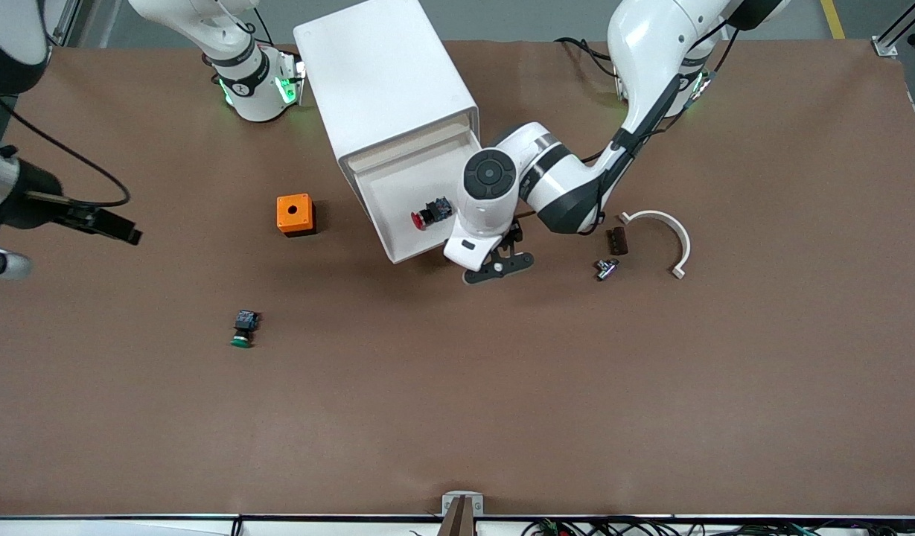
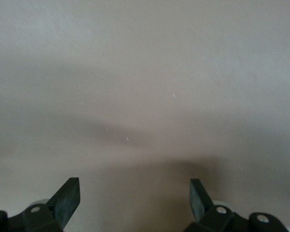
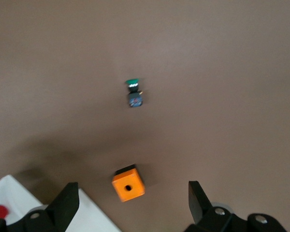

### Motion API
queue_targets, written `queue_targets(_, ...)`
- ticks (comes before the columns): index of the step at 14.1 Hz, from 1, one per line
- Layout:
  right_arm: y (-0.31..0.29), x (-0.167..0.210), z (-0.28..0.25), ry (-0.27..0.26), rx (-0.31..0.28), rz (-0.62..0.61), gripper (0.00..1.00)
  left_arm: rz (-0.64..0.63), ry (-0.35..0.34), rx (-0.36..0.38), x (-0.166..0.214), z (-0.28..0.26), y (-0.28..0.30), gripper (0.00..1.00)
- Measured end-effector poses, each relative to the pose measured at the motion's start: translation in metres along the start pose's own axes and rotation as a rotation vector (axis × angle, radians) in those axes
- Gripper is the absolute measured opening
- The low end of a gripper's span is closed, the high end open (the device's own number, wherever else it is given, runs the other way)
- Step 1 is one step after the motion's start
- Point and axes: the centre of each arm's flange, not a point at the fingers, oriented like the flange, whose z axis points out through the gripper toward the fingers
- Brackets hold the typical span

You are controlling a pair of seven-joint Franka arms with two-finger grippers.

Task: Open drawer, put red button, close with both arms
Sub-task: 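Push the drawer front closed with the left gripper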

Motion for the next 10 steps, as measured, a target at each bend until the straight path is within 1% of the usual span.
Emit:
queue_targets(1,0.014,0.004,-0.001,0.007,0.001,-0.041,1.00,0.001,-0.020,-0.010,-0.007,0.001,0.003,1.00)
queue_targets(3,0.021,0.006,-0.002,0.011,-0.007,-0.078,1.00,0.001,-0.041,-0.022,-0.015,0.004,0.006,1.00)
queue_targets(7,0.024,0.006,-0.002,0.015,-0.018,-0.082,1.00,-0.011,-0.098,-0.045,-0.031,0.009,0.012,1.00)
queue_targets(10,0.029,0.007,-0.004,0.018,-0.018,-0.075,1.00,0.000,-0.132,-0.049,-0.051,0.015,0.020,1.00)
